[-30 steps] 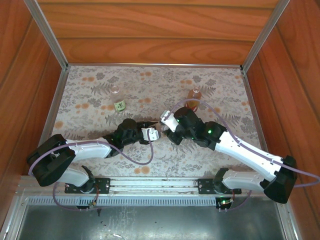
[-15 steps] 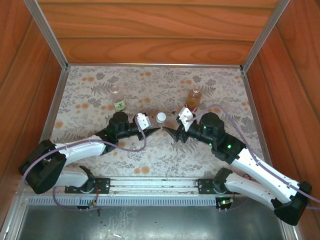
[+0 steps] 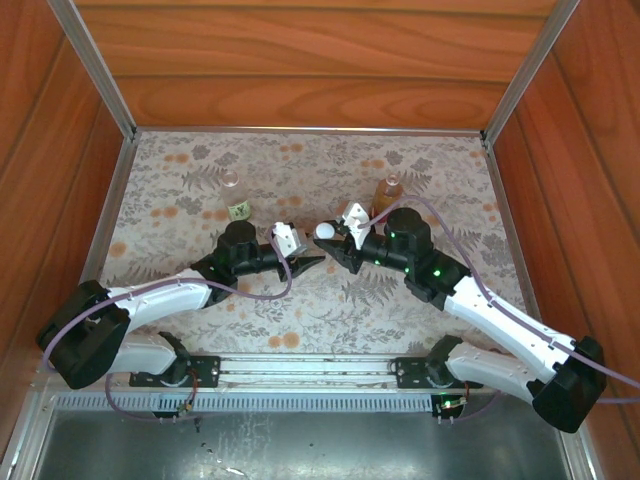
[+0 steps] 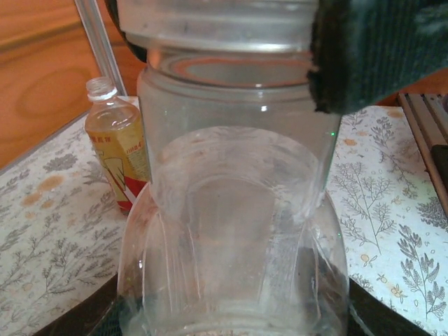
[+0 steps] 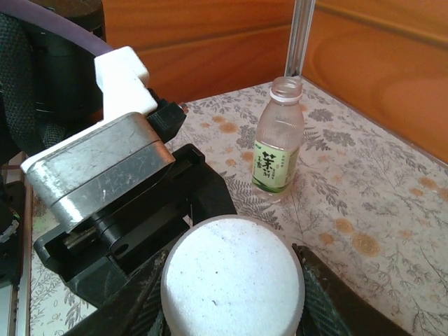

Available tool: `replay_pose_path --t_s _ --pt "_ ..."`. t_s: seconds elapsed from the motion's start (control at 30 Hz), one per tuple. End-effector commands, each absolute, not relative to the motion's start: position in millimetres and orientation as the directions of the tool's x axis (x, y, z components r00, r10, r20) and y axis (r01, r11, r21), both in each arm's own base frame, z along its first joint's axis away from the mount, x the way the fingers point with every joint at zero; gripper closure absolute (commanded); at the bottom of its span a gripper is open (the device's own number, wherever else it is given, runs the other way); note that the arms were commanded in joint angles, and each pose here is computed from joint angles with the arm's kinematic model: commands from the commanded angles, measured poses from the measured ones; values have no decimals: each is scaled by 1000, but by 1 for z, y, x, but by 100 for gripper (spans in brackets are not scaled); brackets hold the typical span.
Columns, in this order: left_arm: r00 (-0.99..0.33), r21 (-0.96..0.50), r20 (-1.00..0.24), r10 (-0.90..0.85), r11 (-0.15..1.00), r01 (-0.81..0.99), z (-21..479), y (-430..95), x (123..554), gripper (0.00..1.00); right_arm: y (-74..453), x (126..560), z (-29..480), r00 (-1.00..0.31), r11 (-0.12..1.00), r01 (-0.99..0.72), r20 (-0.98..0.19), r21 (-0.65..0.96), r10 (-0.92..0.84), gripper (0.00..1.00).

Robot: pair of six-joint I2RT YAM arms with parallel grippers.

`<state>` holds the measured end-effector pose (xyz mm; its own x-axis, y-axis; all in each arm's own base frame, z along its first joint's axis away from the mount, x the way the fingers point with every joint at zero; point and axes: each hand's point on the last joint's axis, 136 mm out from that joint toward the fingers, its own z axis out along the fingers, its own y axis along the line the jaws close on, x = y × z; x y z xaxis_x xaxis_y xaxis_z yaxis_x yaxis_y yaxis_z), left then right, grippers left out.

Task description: Screw on the bottle caps

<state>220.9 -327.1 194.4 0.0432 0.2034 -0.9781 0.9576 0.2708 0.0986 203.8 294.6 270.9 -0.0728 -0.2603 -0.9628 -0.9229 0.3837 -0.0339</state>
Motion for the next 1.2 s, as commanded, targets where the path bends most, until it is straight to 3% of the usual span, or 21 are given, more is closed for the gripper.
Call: replay_pose_path --t_s 0.0,0.07,0.13,0.2,0.43,0.67,1.0,1.1,1.17 --pt "45 111 -978 205 322 940 197 -324 231 29 298 199 284 -77 365 -931 -972 -10 -223 76" --pt "40 118 -975 218 360 925 193 -319 236 10 292 213 282 -95 441 -897 -969 -15 -226 76" --pt "21 118 -972 234 411 904 186 -312 242 0 285 233 280 -122 532 -847 -967 -17 -226 81" --pt "-11 114 -966 257 468 876 174 -302 250 0 278 257 277 -152 625 -781 -968 -6 -199 89" --pt "-136 33 -959 247 579 815 145 -279 260 0 280 339 253 -249 752 -658 -953 34 -175 98" --pt "-205 -27 -961 187 674 738 131 -259 263 0 297 427 218 -326 803 -594 -925 39 -196 96" --pt "-204 -34 -966 161 701 712 133 -245 258 0 320 490 167 -392 796 -604 -885 42 -251 86" --pt "-202 -34 -966 160 699 714 134 -245 257 0 320 492 158 -394 794 -608 -880 32 -266 78" --pt "-201 -31 -966 163 700 713 133 -245 258 0 318 491 155 -399 794 -608 -872 20 -283 68"
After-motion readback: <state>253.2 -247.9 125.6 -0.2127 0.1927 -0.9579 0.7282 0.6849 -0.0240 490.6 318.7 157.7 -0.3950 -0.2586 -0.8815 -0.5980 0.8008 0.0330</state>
